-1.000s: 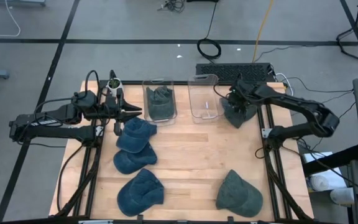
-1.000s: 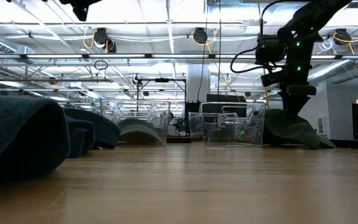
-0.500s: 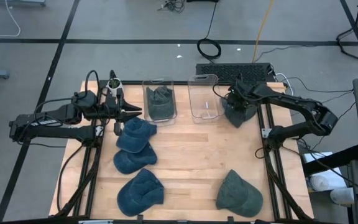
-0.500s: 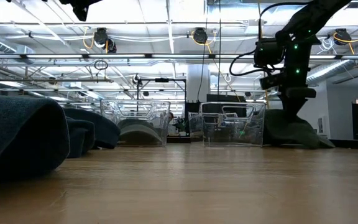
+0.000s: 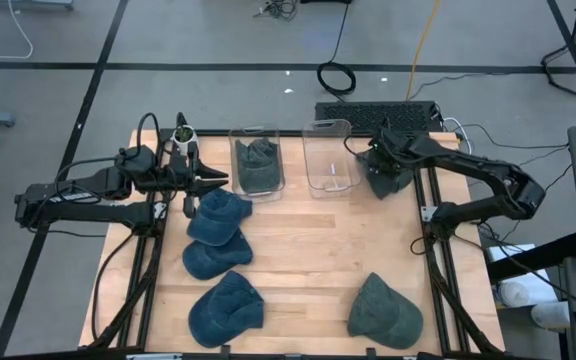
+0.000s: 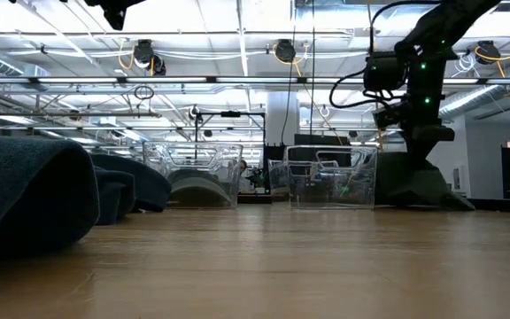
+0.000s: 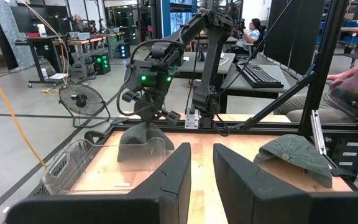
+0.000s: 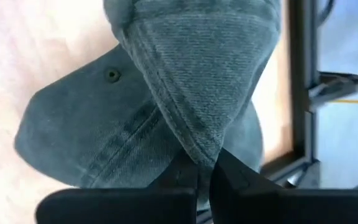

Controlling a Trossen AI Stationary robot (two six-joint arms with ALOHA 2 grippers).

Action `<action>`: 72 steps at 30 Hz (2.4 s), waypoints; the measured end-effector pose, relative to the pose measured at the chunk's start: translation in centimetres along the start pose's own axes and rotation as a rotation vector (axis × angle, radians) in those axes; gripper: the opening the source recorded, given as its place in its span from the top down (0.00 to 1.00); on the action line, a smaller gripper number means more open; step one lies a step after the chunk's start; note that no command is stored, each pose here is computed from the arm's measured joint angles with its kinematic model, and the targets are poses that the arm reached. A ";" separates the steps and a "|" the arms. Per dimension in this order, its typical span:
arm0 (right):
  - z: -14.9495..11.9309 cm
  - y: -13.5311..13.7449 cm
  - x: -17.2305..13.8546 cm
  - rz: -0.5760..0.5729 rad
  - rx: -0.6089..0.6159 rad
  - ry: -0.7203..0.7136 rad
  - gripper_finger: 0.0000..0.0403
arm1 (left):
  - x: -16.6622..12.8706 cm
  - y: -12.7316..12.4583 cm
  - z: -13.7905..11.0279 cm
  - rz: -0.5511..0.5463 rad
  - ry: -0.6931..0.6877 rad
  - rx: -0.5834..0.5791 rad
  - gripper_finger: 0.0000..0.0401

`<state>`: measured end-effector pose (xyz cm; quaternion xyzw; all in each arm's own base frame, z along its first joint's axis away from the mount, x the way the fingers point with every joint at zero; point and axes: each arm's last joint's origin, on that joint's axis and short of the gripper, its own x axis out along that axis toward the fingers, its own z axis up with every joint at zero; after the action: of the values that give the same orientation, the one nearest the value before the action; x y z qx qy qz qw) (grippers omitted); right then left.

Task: Pick & Place hat
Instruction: Put the top gray cap into the left transparent bin

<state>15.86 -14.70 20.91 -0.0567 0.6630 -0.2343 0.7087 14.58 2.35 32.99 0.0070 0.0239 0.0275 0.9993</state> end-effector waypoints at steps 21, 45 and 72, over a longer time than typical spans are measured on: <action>-5.0 0.6 -6.7 -0.051 0.377 -0.164 1.00 | 0.0 0.0 0.0 0.000 -0.001 0.000 0.81; -4.5 2.2 -9.8 0.128 0.472 -0.514 1.00 | 0.0 0.0 0.0 0.000 -0.001 0.000 0.81; -1.9 3.9 -12.3 0.373 0.440 -0.828 1.00 | 0.0 0.0 0.0 0.000 -0.001 0.000 0.81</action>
<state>14.85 -5.78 30.44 0.1252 0.2602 -0.1957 0.9372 14.57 2.35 33.01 0.0070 0.0235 0.0275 0.9993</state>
